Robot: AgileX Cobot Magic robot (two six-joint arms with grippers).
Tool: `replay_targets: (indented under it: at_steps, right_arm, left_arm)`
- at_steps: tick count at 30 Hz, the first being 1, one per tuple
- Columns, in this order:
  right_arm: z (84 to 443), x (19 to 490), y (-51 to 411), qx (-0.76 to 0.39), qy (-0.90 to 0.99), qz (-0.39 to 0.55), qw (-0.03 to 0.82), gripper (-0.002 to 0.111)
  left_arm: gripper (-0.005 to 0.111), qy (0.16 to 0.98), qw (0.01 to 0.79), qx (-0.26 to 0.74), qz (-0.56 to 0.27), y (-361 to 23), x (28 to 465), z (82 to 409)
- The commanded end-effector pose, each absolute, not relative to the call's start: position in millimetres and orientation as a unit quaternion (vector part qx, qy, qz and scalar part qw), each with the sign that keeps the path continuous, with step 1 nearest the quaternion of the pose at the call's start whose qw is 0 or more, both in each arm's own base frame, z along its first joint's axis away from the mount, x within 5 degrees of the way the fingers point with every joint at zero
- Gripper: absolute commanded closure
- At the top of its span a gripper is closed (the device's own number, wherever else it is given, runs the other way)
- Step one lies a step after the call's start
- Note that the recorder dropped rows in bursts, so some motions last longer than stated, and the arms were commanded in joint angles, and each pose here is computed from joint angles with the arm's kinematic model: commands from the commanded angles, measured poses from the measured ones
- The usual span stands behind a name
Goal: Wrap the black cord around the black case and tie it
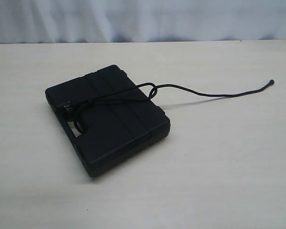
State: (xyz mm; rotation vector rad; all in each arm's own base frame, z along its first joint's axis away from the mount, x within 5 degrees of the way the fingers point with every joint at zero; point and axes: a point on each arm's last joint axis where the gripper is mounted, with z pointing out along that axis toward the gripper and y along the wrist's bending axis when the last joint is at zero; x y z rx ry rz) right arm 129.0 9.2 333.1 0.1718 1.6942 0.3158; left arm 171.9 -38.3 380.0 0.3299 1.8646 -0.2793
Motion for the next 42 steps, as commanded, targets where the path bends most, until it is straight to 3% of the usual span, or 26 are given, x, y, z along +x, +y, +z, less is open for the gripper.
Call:
replay_targets:
  at_steps: [1,7,10,17,24,42]
  right_arm:
    - [333.2,127.6,8.6,0.076,0.741,0.136,0.653,0.104]
    - [335.6,124.8,11.3,0.067,0.735,0.143,0.66,0.104]
    - [331.8,108.8,10.4,0.027,0.725,0.103,0.681,0.104]
    - [263.9,74.7,-4.4,0.051,0.671,0.019,0.739,0.104]
    - [236.5,75.1,-5.9,0.04,0.692,-0.005,0.721,0.104]
    - [220.2,56.1,-1.0,-0.015,0.648,-0.025,0.761,0.104]
  left_arm:
    - [0.107,0.794,0.581,0.13,-0.123,-37.5,172.2,380.4]
    - [0.107,0.793,0.582,0.13,-0.12,-37.1,172.4,380.6]
    - [0.107,0.794,0.582,0.131,-0.119,-37.0,172.4,380.5]
    - [0.107,0.794,0.582,0.131,-0.119,-37.0,172.4,380.5]
    - [0.107,0.794,0.582,0.131,-0.119,-37.0,172.4,380.5]
    - [0.107,0.795,0.579,0.133,-0.121,-37.4,172.1,380.0]
